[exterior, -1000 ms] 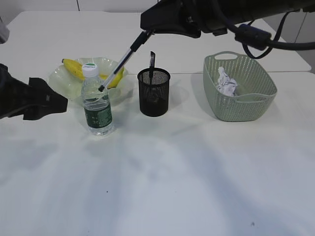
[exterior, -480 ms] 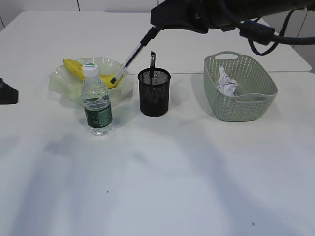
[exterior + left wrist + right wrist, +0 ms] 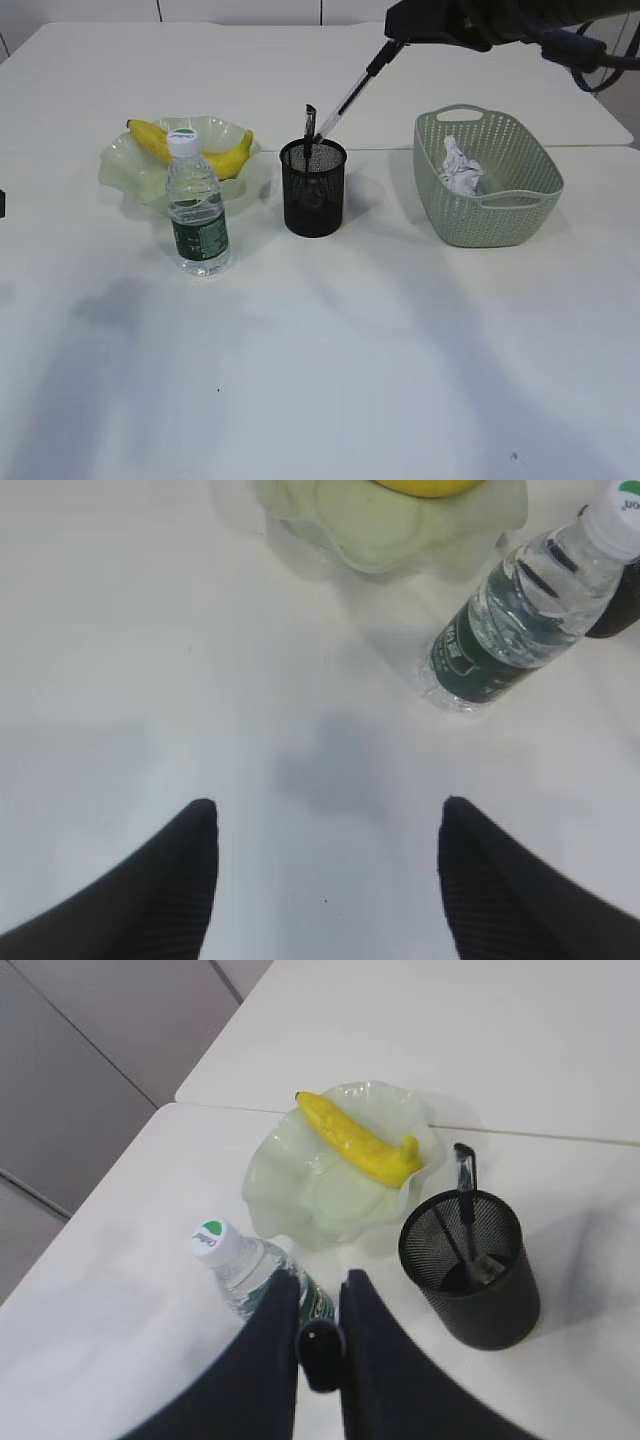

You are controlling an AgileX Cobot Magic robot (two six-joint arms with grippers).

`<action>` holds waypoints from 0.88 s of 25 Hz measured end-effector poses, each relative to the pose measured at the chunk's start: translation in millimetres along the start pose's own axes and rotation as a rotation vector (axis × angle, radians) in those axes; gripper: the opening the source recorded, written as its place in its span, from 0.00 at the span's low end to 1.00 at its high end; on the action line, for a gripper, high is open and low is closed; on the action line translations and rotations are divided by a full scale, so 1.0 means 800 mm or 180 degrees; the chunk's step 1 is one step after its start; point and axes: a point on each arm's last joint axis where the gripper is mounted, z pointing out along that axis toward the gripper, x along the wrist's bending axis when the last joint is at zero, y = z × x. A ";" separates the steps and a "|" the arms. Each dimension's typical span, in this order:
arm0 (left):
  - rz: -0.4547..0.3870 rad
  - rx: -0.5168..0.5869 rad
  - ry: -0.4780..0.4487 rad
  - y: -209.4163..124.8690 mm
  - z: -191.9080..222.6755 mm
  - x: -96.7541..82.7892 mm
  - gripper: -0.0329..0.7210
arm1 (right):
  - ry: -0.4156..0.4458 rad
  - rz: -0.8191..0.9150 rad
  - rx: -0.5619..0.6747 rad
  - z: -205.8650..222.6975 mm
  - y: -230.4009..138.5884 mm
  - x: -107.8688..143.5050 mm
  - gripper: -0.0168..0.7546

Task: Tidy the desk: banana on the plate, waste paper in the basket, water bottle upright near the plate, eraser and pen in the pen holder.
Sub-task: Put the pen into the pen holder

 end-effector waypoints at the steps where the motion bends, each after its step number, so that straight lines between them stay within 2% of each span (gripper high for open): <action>1: 0.0006 0.0003 0.0000 -0.001 -0.001 0.000 0.68 | -0.0024 -0.0030 -0.0019 0.002 0.004 -0.001 0.09; 10: 0.0174 0.0160 0.0116 -0.049 -0.009 0.011 0.65 | -0.0215 -0.0210 0.0107 0.068 0.033 -0.038 0.09; 16: 0.0351 0.0062 0.0170 -0.049 -0.022 0.012 0.65 | -0.0336 -0.0286 0.0298 0.110 0.027 -0.067 0.09; 22: 0.0396 0.0058 0.0189 -0.049 -0.022 0.012 0.64 | -0.0383 -0.0367 0.0386 0.138 0.022 -0.086 0.09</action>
